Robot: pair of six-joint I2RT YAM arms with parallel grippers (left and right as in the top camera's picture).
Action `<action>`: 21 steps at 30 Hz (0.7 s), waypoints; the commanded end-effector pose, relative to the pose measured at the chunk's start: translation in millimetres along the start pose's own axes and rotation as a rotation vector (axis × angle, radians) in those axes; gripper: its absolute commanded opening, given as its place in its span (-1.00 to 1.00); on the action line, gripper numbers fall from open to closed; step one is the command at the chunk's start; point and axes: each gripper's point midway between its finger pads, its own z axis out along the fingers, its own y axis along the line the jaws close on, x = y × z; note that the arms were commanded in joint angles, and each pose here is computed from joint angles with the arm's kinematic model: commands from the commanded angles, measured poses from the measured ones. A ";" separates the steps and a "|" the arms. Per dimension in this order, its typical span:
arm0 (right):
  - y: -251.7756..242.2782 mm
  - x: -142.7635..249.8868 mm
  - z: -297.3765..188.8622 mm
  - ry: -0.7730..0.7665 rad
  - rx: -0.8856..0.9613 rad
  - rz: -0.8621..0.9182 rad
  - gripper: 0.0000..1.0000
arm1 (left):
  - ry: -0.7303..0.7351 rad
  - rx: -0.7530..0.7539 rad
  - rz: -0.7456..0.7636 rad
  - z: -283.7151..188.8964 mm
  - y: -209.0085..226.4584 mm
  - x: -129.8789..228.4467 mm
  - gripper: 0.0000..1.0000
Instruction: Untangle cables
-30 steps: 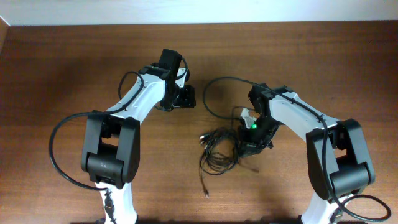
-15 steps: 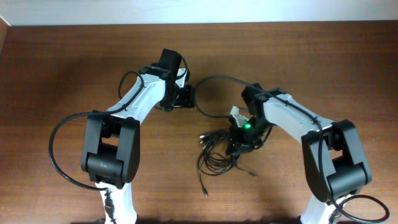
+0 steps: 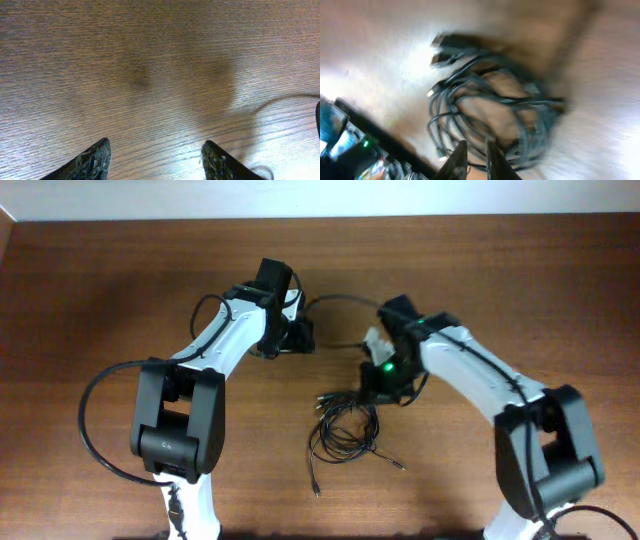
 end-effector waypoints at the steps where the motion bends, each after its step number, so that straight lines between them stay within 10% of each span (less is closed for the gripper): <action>1: -36.7 -9.3 -13.7 -0.063 0.159 0.025 -0.62 | 0.006 0.010 -0.006 2.6 -1.9 -0.5 0.19; 21: -55.5 -4.7 26.5 -0.121 0.207 -0.044 -0.65 | 0.005 0.007 -0.005 2.6 -1.6 -0.7 0.20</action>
